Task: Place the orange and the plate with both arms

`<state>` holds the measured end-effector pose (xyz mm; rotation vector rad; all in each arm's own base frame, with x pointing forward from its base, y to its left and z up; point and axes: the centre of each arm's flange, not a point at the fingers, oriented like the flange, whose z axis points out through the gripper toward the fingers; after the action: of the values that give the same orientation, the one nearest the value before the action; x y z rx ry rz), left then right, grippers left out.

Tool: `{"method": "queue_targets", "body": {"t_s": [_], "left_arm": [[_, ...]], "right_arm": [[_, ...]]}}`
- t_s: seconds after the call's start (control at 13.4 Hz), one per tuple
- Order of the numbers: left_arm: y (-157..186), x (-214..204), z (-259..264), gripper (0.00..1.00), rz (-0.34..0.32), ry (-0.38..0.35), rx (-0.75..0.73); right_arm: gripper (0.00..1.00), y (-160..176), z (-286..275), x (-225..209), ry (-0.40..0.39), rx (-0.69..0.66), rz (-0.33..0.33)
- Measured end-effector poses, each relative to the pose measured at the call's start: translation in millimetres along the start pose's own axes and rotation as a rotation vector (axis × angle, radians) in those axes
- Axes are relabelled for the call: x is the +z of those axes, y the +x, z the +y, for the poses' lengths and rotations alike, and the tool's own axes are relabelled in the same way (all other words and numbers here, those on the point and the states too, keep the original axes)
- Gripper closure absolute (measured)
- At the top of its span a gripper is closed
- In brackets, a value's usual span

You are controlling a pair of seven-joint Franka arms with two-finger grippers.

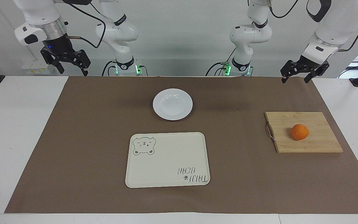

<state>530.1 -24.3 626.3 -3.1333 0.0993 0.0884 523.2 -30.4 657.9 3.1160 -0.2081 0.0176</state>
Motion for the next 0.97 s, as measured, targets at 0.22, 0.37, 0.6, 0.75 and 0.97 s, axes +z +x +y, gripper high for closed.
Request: {"method": "queue_targets", "body": {"t_s": [0.22, 0.37, 0.6, 0.75, 0.97], "left_arm": [[0.0, 0.1, 1.8, 0.0, 0.0, -0.001, 0.003], [0.0, 0.1, 2.5, 0.0, 0.0, -0.001, 0.004], [0.1, 0.1, 2.4, 0.0, 0.0, -0.001, 0.004], [0.1, 0.1, 2.3, 0.0, 0.0, -0.001, 0.004], [0.1, 0.1, 2.6, 0.0, 0.0, -0.001, 0.004]], "right_arm": [[0.0, 0.0, 0.0, 0.1, 0.0, 0.0, 0.0], [0.0, 0.0, 0.0, 0.3, 0.0, 0.0, -0.001], [0.0, 0.0, 0.1, 0.4, 0.0, 0.0, -0.001], [0.0, 0.0, 0.1, 0.4, 0.0, 0.0, -0.001], [0.0, 0.0, 0.2, 0.6, 0.0, 0.0, -0.001]]}}
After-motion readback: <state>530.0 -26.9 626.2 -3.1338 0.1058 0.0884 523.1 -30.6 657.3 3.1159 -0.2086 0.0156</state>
